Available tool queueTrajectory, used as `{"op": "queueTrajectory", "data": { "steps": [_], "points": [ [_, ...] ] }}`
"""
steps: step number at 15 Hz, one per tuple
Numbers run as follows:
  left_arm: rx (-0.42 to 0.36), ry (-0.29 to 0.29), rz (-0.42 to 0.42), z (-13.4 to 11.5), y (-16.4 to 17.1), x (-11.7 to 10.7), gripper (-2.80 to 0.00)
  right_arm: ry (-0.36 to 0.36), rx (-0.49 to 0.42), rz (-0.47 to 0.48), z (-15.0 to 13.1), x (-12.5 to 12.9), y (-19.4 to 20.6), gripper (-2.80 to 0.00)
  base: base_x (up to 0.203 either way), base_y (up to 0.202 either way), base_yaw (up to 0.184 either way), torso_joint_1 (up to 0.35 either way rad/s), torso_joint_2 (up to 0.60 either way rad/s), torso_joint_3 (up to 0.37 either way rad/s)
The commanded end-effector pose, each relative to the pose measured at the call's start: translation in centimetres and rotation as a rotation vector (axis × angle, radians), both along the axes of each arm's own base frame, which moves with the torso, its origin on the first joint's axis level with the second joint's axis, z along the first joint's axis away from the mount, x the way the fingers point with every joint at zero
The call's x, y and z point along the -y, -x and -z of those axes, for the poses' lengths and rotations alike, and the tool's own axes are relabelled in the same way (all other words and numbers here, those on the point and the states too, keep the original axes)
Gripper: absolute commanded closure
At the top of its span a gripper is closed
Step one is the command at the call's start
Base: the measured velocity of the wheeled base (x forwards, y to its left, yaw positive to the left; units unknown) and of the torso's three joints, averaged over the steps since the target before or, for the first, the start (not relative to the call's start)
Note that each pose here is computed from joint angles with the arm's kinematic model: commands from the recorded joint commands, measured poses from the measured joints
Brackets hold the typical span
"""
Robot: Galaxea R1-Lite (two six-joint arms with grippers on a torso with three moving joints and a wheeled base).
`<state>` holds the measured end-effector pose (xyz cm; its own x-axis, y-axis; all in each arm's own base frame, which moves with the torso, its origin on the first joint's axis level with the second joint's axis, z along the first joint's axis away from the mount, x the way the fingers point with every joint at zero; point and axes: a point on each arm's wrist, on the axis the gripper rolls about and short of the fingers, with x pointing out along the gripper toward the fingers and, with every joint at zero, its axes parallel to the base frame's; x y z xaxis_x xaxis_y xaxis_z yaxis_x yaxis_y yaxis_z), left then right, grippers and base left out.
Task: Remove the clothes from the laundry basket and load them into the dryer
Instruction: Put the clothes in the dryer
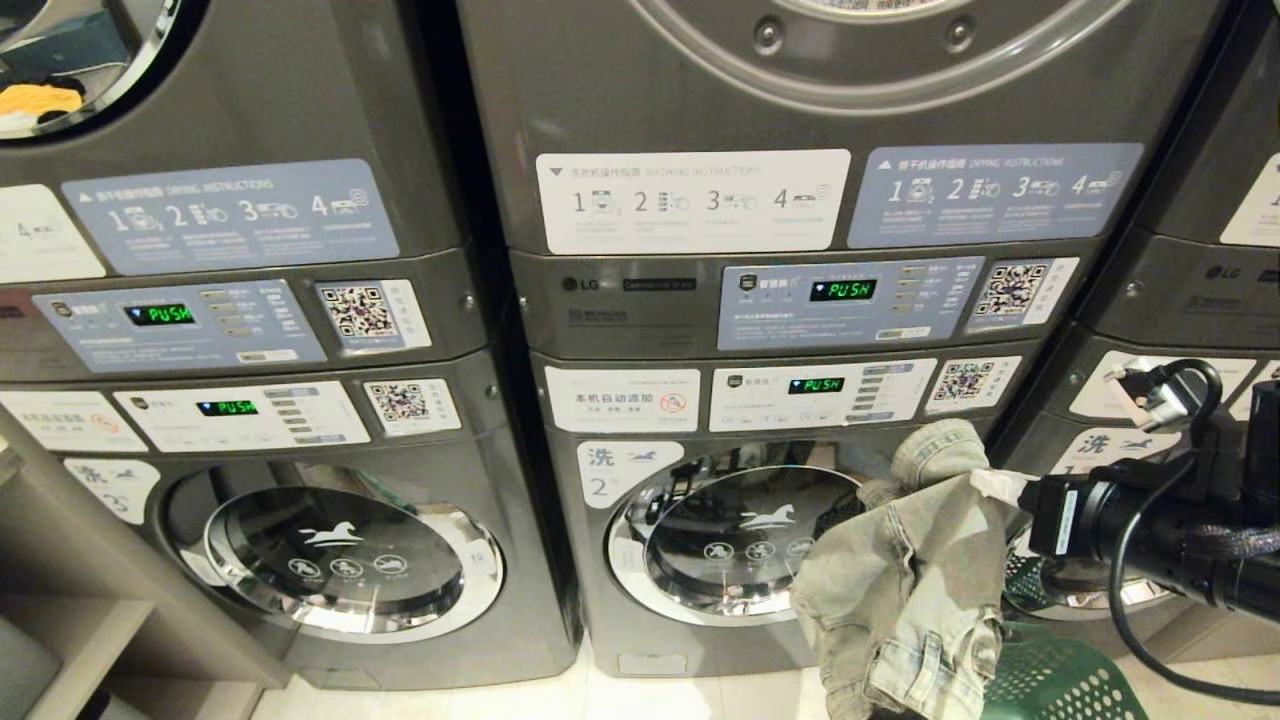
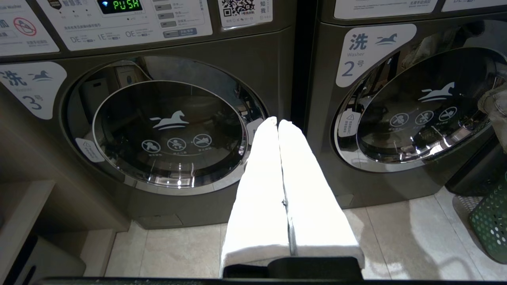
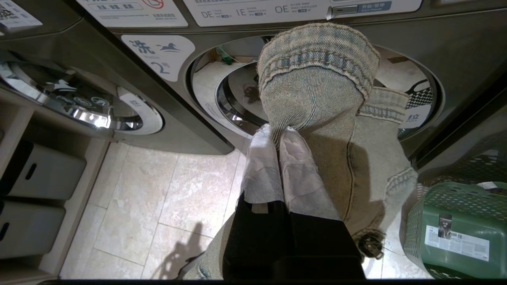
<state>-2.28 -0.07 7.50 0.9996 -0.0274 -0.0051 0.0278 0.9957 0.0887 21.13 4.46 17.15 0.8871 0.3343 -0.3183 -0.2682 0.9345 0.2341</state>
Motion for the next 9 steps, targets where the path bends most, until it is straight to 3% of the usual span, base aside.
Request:
{"op": "queueTrajectory", "data": {
  "steps": [1,9],
  "points": [
    [0.001,-0.002,0.0,0.0,0.0,0.0,0.0,-0.002,0.004,-0.001,-0.06,-0.02,-0.02,0.0,0.0,0.0,0.0,0.159,-0.34,-0.174],
    [0.001,-0.003,0.0,0.0,0.0,0.0,0.0,-0.001,0.007,-0.001,-0.12,0.0,0.04,0.0,0.0,0.0,0.0,0.16,-0.32,-0.17]
  ]
}}
